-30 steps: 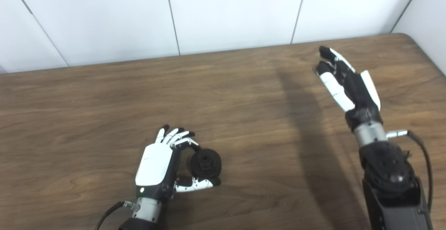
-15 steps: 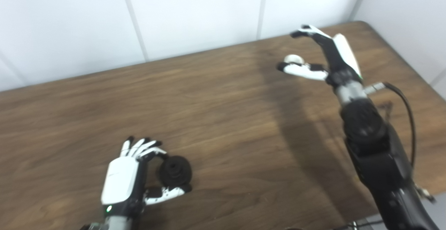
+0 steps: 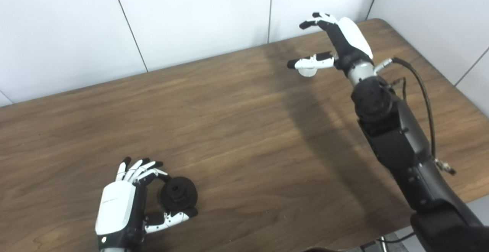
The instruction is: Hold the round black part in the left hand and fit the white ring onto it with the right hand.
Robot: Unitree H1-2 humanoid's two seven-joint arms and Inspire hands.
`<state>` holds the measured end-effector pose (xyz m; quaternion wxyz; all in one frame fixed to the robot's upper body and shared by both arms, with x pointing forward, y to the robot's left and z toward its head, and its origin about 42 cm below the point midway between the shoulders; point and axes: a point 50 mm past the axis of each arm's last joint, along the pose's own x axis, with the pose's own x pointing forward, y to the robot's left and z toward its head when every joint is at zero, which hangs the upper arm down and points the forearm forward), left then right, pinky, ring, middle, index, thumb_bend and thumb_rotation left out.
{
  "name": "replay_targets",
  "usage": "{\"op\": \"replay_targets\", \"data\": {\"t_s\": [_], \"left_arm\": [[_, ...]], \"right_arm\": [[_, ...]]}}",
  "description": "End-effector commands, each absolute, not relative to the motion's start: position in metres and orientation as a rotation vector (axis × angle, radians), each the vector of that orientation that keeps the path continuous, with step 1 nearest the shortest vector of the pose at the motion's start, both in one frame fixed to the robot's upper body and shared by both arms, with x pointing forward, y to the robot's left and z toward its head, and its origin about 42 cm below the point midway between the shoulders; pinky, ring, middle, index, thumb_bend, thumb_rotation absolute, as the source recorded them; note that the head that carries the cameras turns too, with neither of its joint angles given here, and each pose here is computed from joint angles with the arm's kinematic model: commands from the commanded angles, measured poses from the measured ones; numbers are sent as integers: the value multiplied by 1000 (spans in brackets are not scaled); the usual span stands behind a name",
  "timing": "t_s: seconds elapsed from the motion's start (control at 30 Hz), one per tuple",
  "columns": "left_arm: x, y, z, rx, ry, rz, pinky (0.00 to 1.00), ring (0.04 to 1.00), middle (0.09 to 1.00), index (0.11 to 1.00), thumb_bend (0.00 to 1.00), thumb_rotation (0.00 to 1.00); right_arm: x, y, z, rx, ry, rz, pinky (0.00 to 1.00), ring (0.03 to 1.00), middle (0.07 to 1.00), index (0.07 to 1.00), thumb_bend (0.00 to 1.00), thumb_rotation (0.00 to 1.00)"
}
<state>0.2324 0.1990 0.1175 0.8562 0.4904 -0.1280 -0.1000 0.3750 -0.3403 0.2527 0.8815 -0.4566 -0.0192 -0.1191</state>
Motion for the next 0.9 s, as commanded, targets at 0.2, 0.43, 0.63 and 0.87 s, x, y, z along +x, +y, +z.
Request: {"op": "replay_targets", "data": {"t_s": [0.2, 0.43, 0.63, 0.87], "left_arm": [[230, 205, 120, 1046, -279, -202, 1000, 877, 782, 486, 522, 51], [228, 206, 120, 1050, -272, -199, 1000, 874, 781, 486, 522, 52], [227, 207, 120, 1051, -271, -198, 1000, 875, 781, 486, 522, 52], [227, 206, 121, 1055, -266, -197, 1000, 876, 781, 486, 522, 52]], "right_arm": [[397, -354, 276, -1042, -47, -275, 1000, 1000, 957, 769, 787, 299], [407, -364, 270, -1105, 43, -255, 1000, 1000, 975, 773, 783, 306], [416, -367, 267, -1147, 97, -231, 1000, 1000, 984, 769, 800, 298], [428, -373, 268, -1205, 173, -190, 1000, 1000, 995, 772, 814, 326]]}}
